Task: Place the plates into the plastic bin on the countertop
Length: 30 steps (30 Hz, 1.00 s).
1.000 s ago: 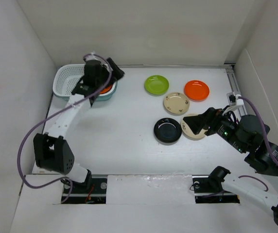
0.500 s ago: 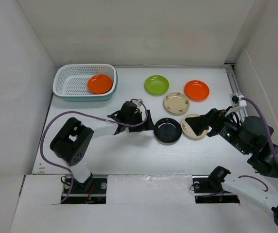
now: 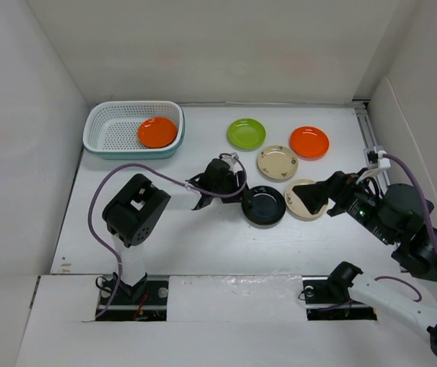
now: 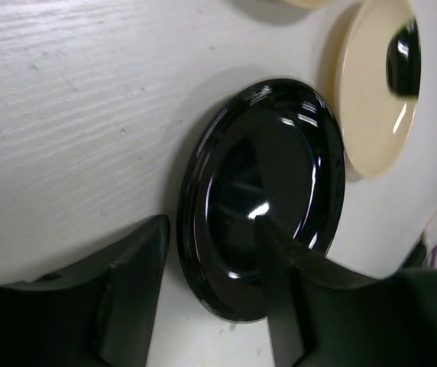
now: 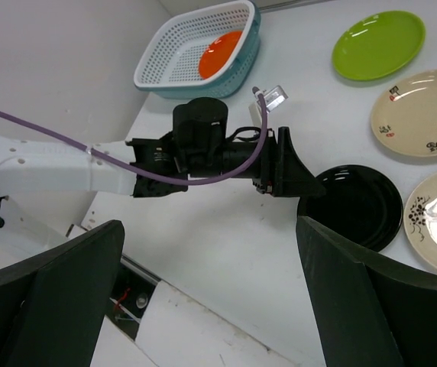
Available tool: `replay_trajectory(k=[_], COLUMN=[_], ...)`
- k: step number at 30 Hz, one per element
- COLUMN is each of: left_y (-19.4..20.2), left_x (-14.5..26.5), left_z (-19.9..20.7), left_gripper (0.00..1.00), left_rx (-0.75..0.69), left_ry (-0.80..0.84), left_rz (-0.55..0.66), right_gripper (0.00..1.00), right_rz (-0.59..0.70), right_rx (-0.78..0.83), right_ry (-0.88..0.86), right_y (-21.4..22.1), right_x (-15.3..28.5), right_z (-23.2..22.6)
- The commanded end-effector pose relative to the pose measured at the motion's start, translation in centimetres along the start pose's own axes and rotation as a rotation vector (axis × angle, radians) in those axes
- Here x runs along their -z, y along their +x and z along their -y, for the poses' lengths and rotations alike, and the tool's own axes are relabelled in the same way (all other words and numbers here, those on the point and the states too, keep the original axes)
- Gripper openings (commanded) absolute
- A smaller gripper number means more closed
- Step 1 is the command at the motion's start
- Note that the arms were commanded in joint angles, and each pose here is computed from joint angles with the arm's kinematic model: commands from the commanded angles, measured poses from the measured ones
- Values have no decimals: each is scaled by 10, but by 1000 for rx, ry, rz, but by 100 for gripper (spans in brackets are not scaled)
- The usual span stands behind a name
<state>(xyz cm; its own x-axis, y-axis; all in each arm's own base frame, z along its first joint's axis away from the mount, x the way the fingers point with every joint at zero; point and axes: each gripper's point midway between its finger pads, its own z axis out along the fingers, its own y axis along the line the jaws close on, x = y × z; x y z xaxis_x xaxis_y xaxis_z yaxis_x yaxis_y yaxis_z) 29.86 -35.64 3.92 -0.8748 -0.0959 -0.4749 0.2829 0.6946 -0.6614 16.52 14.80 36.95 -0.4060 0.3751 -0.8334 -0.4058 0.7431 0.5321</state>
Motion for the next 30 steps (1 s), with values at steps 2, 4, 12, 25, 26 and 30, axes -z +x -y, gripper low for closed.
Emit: replay_trajectory(k=[2, 4, 12, 25, 26, 30], left_y=[38, 35, -27, -248, -255, -294], left_x=[0, 1, 60, 249, 250, 283], left_z=[-63, -65, -32, -30, -48, -110], left_gripper=[40, 21, 0, 0, 0, 0], left_rx=[56, 45, -7, 262, 303, 449], left_ry=[-276, -290, -385, -458, -503, -621], left_rz=[-104, -103, 71, 644, 657, 799], right_gripper=[100, 100, 100, 100, 100, 100], right_rz=[45, 46, 58, 75, 75, 70], right_rx=[-9, -9, -11, -15, -15, -15], right_ry=[-32, -33, -30, -78, -78, -86], right_y=[-16, -16, -18, -19, -19, -19], right_x=[11, 11, 13, 10, 10, 11], right_z=[-9, -9, -8, -16, -16, -17])
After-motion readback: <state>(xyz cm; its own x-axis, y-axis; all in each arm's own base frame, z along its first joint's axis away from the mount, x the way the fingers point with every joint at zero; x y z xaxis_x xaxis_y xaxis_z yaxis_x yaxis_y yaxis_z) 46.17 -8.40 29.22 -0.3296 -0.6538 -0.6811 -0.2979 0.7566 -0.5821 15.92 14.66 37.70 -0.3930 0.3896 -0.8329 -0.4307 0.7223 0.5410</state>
